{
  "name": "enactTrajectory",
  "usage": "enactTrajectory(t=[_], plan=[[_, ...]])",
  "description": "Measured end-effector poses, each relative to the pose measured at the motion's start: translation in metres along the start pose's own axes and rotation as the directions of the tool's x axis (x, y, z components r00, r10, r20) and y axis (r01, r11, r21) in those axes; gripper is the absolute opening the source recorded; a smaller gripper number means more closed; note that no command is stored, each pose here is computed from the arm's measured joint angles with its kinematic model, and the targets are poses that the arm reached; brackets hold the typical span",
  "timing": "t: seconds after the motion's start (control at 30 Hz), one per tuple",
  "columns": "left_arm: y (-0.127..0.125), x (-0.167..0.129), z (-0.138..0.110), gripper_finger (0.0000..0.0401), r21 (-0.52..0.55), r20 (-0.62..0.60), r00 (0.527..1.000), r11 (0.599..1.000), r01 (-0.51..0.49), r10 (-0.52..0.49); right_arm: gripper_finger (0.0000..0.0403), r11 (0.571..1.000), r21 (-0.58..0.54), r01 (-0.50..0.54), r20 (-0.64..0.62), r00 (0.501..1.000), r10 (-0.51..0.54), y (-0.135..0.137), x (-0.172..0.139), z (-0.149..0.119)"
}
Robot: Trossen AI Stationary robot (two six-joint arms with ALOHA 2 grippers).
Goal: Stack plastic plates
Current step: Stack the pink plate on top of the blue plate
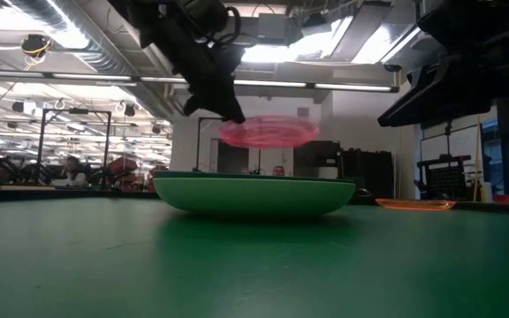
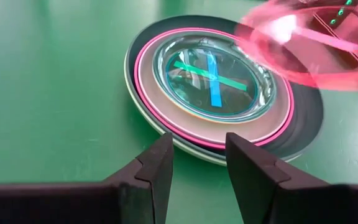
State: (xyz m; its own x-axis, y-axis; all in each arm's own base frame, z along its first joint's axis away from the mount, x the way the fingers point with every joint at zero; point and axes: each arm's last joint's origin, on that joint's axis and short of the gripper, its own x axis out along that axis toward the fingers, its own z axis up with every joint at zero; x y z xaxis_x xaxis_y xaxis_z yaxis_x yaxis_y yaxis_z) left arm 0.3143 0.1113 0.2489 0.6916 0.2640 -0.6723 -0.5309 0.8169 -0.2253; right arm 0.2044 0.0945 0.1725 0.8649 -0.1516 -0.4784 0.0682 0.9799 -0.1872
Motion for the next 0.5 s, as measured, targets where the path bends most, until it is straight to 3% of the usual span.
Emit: enactTrajectory(t=[0.13, 0.5], plan=[[-0.017, 0.007, -0.019, 0.0002, 0.052, -0.118, 0.993, 0.999, 0.0, 0.006, 0.014, 1.0, 0.001, 0.006, 0.002, 1.0, -0.006, 0.0, 0.0, 0.0], [-0.047, 0.02, -0.043, 0.0002, 0.133, -0.184, 0.983, 0.991, 0.001, 0.023, 0.014, 1.0, 0.003, 0.011, 0.004, 1.0, -0.011, 0.0, 0.0, 0.0]])
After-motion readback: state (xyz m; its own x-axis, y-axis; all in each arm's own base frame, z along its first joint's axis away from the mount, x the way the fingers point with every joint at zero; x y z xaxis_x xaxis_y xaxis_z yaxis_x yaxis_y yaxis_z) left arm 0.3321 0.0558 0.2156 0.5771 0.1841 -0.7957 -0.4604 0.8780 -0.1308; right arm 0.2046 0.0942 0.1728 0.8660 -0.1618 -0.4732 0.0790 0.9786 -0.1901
